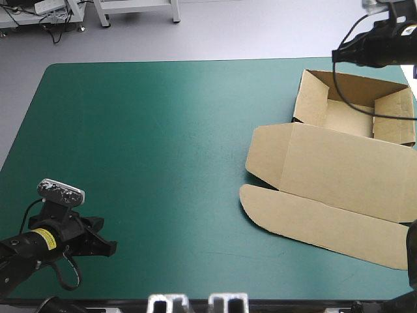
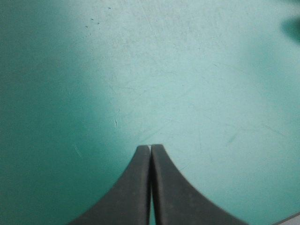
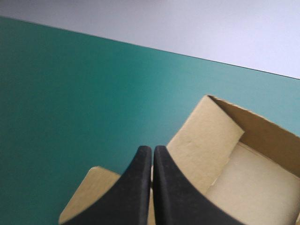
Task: Fold the box
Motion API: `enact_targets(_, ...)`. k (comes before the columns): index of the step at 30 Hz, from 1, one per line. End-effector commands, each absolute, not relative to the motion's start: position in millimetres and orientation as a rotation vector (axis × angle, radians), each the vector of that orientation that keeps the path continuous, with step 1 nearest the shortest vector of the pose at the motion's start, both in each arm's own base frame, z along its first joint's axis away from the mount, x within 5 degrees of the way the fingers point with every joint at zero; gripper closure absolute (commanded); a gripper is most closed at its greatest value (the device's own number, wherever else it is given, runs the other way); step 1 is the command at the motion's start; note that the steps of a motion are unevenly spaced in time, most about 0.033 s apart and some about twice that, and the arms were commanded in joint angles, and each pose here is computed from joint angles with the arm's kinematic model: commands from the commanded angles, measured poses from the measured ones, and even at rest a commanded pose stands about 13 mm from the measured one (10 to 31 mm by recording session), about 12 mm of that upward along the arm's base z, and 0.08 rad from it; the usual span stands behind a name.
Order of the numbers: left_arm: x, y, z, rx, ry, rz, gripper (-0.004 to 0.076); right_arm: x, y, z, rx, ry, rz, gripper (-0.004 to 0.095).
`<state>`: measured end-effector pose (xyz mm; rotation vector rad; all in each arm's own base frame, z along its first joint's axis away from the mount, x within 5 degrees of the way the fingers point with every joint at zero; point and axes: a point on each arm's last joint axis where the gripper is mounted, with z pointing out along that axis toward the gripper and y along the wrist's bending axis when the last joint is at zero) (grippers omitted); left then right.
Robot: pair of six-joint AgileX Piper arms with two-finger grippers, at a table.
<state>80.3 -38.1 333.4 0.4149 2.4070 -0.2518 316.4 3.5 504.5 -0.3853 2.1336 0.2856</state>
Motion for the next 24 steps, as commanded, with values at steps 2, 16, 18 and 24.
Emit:
enact_targets(2, 86.8, -41.5, 343.4, 0.4, 2.335, -0.277, 0.0734, 260.0, 39.1, 516.6, -0.549, 2.092, 0.249, 0.0915)
enact_targets(16, 107.1, -50.9, 328.3, 0.443, 2.386, -0.25, 0.0734, 160.7, 53.6, 418.6, -0.681, 2.208, 0.235, 0.0915)
enact_targets(18, 108.1, -51.7, 325.3, 0.44, 2.38, -0.257, 0.0734, 151.3, 49.7, 400.2, -0.663, 2.203, 0.209, 0.0915)
enact_targets(24, 108.0, -53.0, 308.8, 0.443, 2.416, -0.268, 0.0734, 126.5, 42.9, 342.6, -0.622, 2.219, 0.197, 0.0915)
